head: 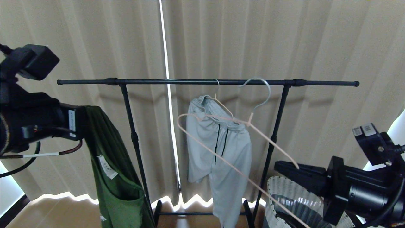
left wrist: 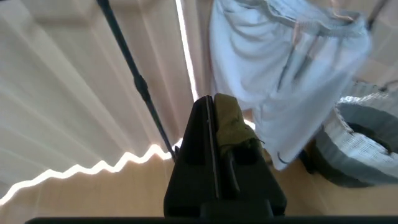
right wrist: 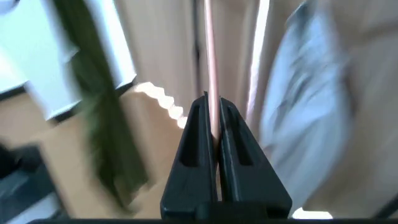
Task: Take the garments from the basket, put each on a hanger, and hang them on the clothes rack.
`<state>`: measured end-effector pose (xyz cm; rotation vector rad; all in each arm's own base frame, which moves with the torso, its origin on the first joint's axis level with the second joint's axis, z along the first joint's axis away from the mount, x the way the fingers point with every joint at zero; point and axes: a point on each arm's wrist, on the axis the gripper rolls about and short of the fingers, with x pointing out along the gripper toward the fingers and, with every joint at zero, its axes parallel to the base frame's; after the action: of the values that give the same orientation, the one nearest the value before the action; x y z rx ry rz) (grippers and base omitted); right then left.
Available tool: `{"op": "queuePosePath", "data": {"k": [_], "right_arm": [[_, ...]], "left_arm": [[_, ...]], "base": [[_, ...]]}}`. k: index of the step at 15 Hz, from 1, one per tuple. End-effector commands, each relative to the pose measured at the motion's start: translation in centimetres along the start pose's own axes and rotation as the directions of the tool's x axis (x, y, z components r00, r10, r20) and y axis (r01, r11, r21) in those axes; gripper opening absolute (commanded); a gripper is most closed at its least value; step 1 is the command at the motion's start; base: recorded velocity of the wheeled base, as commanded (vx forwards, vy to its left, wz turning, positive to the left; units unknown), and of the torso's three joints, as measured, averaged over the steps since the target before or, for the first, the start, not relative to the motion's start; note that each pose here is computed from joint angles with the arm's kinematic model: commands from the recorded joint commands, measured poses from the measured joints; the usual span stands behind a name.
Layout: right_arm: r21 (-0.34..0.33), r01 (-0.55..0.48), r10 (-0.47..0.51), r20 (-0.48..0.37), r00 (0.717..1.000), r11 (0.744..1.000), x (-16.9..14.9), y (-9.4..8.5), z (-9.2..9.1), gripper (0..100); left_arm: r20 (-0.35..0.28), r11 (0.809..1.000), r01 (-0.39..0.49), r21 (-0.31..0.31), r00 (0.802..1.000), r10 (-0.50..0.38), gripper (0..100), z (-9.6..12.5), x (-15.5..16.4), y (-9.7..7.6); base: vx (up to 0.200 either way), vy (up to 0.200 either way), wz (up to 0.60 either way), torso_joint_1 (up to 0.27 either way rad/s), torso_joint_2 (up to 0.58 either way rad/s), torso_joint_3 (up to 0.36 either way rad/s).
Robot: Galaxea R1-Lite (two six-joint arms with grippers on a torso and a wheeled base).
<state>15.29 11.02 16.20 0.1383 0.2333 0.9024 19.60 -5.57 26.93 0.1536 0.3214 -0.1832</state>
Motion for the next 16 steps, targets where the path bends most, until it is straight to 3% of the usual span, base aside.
{"op": "queuePosePath", "data": {"k": [1,4,7,16], "right_arm": [[0.02,-0.084,0.085,-0.068,0.994,0.996,0.9,1.5,-1.3,0],[-0.003,-0.148,0.148,-0.034,0.988,0.989,1.0,2.6,-1.1,0],[-0.016,-0.177,0.177,-0.01,0.984,0.984,0.9,3.2,-0.7,0],[-0.02,-0.181,0.181,0.001,0.984,0.983,3.2,2.9,-0.5,0]], "left_arm": [[-0.061,1.0,-0.001,-0.011,0.998,0.0,0,0.3,3.5,-1.4],[-0.104,0.997,-0.052,-0.051,0.993,0.046,0,-0.2,5.7,-3.0],[-0.075,0.986,-0.15,-0.072,0.987,0.145,0,-0.3,7.9,-3.2],[-0.037,0.989,-0.129,-0.068,0.991,0.127,0,0.1,5.3,-3.4]], "base": [[0.0,0.0,0.0,0.0,0.0,0.0],[0.0,0.0,0.0,0.0,0.0,0.0],[0.0,0.0,0.0,0.0,0.0,0.0],[0.0,0.0,0.0,0.0,0.0,0.0]]}}
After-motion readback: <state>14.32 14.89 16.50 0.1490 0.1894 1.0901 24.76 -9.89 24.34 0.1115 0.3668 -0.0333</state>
